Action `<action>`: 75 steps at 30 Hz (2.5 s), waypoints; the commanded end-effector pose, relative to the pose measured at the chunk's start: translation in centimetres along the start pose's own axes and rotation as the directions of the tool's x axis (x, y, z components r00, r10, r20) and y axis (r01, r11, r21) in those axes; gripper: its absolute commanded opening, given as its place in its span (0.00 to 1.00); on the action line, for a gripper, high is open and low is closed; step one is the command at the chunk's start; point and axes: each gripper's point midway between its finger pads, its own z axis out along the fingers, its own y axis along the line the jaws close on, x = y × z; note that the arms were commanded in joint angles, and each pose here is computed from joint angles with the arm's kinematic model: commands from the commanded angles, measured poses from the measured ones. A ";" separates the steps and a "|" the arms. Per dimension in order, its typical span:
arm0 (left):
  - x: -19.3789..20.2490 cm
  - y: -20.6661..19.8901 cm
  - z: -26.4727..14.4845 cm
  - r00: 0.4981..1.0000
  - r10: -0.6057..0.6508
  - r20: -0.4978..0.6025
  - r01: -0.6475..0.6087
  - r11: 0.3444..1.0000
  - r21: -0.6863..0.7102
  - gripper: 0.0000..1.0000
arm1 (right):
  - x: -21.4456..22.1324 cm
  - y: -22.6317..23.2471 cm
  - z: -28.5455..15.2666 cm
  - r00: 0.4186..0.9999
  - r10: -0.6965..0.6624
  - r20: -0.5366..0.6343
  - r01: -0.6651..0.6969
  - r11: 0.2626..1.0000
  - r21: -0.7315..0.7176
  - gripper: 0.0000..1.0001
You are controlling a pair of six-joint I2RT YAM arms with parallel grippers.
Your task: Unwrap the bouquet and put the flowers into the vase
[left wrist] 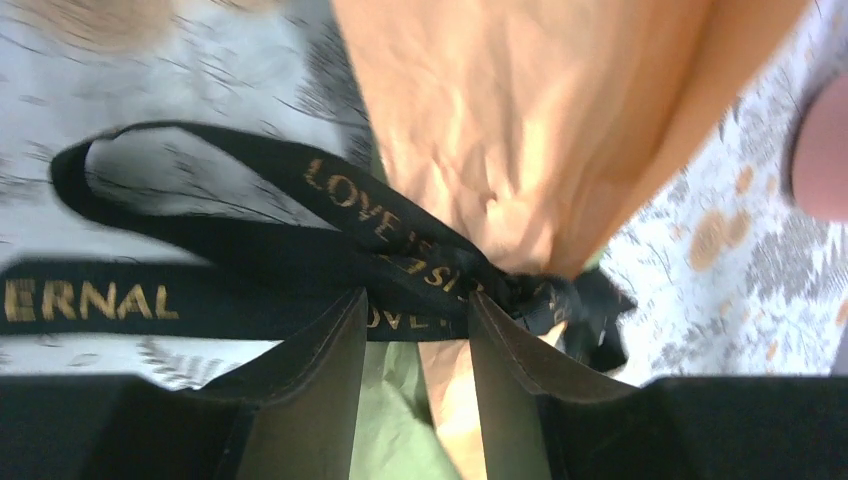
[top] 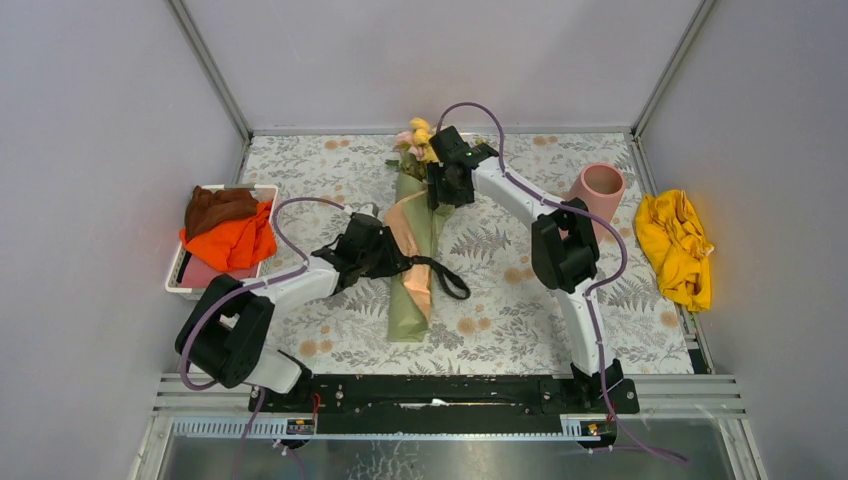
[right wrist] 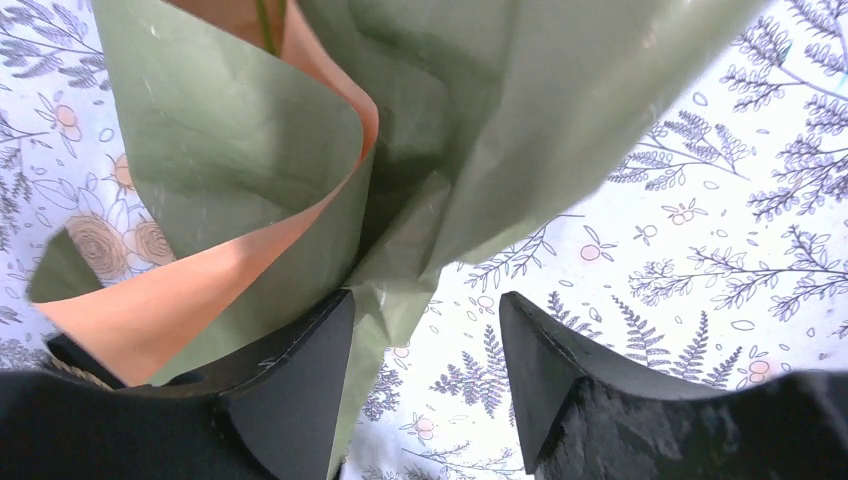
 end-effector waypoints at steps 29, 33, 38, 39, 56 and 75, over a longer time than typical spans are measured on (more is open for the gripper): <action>-15.3 -7.9 -27.1 0.619 -0.280 0.733 -0.024 0.927 0.374 0.78 | 6.6 8.9 -14.5 0.894 -0.399 0.204 0.414 0.909 -0.037 0.64; -15.9 -4.2 -28.0 0.588 -0.232 0.775 0.110 0.972 0.207 0.98 | 9.4 9.7 -11.9 0.875 -0.465 0.133 0.473 0.881 -0.031 0.58; -15.4 -1.5 -29.1 0.545 -0.240 0.803 0.185 0.969 0.165 0.99 | 9.4 10.5 -10.0 0.856 -0.506 0.106 0.509 0.861 0.000 0.54; -15.3 -1.0 -29.2 0.536 -0.236 0.811 0.195 0.969 0.154 0.99 | 9.3 10.6 -9.6 0.850 -0.517 0.101 0.519 0.855 0.010 0.54; -14.5 -0.6 -27.0 0.594 -0.157 0.789 0.153 0.985 0.081 0.99 | 9.2 11.3 -5.7 0.785 -0.620 0.023 0.617 0.784 0.072 0.53; -13.9 0.2 -26.7 0.602 -0.126 0.788 0.147 0.988 0.045 0.99 | 10.0 11.7 -4.2 0.769 -0.639 -0.013 0.638 0.767 0.075 0.36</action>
